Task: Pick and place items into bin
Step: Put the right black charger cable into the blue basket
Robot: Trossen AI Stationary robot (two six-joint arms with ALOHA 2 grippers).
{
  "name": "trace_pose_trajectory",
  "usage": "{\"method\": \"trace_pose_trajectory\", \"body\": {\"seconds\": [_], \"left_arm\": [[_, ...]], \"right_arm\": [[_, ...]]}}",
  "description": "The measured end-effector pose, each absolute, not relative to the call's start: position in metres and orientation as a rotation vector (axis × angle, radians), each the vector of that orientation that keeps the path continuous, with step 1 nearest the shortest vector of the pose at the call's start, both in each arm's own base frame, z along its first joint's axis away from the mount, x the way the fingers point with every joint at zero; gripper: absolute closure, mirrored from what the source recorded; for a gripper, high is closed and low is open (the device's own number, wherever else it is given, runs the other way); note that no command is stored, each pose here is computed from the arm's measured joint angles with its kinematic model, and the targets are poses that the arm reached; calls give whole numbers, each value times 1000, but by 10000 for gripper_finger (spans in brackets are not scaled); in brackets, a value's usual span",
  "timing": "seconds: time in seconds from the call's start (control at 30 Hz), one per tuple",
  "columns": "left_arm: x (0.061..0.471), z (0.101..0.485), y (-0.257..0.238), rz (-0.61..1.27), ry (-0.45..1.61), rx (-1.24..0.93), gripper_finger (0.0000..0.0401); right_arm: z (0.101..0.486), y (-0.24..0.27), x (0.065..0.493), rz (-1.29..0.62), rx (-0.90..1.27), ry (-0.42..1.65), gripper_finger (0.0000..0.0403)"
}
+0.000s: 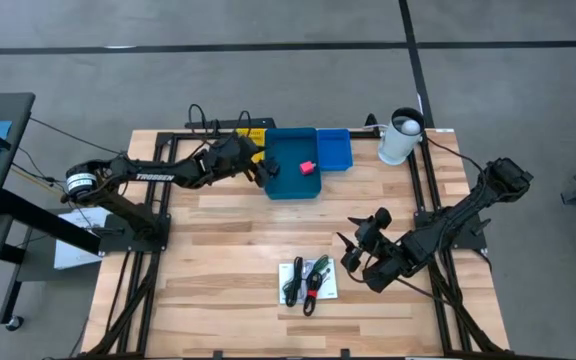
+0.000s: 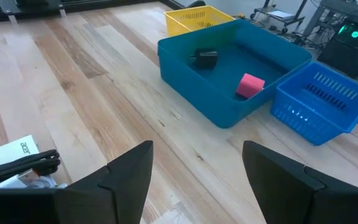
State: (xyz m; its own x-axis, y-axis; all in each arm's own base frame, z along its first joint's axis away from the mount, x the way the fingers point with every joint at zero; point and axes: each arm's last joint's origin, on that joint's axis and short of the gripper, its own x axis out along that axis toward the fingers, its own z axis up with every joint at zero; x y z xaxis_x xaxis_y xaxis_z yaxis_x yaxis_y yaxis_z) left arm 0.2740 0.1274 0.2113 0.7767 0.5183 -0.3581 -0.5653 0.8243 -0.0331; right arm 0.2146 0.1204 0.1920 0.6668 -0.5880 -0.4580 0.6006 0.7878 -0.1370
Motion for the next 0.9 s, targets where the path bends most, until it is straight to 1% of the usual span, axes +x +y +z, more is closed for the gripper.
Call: {"method": "trace_pose_trajectory", "body": {"seconds": [0.07, 0.17, 0.33, 0.47, 0.73, 0.8, 0.9], "left_arm": [[274, 206, 122, 541, 405, -165, 204], [277, 198, 105, 450, 423, -167, 204], [283, 191, 66, 348, 375, -126, 204], [283, 187, 33, 324, 302, -86, 204], [276, 183, -7, 349, 208, -60, 204], [275, 182, -13, 331, 208, -68, 204], [274, 182, -22, 299, 203, -84, 204]], "right_arm": [[192, 119, 216, -663, 47, 524, 159], [192, 117, 221, -638, 88, 550, 159], [195, 120, 231, -500, 4, 594, 159], [201, 128, 238, -332, -154, 595, 159], [204, 139, 243, 160, -644, 627, 159], [205, 140, 243, 220, -730, 616, 159], [205, 141, 244, 245, -813, 603, 159]]}}
